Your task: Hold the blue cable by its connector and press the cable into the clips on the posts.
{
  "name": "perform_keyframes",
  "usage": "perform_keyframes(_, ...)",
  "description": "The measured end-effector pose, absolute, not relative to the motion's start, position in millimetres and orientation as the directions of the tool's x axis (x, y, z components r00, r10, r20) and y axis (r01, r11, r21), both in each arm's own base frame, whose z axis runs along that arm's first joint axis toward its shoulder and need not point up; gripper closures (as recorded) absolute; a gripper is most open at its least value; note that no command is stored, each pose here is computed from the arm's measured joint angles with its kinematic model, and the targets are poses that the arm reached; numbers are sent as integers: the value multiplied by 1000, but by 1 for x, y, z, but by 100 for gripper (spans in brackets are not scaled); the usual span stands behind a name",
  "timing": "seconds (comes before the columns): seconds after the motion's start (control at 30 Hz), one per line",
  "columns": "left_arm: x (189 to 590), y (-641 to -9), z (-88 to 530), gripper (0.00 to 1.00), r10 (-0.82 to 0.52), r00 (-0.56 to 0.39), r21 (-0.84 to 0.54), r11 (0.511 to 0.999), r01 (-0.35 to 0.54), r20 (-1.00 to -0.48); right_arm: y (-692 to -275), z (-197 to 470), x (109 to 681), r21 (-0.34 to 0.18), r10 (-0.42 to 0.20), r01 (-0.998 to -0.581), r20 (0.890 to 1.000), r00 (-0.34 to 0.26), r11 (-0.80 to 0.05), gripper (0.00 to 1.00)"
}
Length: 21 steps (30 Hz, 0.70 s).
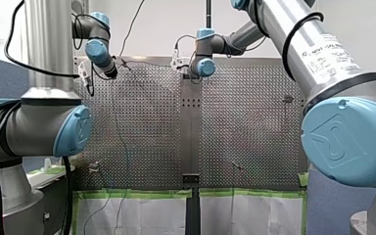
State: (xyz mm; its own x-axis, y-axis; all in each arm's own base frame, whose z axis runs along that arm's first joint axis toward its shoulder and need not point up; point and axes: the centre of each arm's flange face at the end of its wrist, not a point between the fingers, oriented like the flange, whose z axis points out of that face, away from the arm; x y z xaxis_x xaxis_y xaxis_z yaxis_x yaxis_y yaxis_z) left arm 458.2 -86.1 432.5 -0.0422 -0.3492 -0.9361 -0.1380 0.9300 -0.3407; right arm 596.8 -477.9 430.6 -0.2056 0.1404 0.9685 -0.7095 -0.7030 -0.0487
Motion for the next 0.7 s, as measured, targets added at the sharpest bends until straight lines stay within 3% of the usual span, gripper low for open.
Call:
perform_keyframes(0.33,421,-91,445,0,-335,-75,-323,936,-137,-939,-476,429,598,-47,136,-709,970,-200,-704,100)
perform_keyframes(0.7,395,-103,480,0,-244,-25,-243,970,-30,-970,-477,427,598,-47,135,-709,971,-198,-703,100)
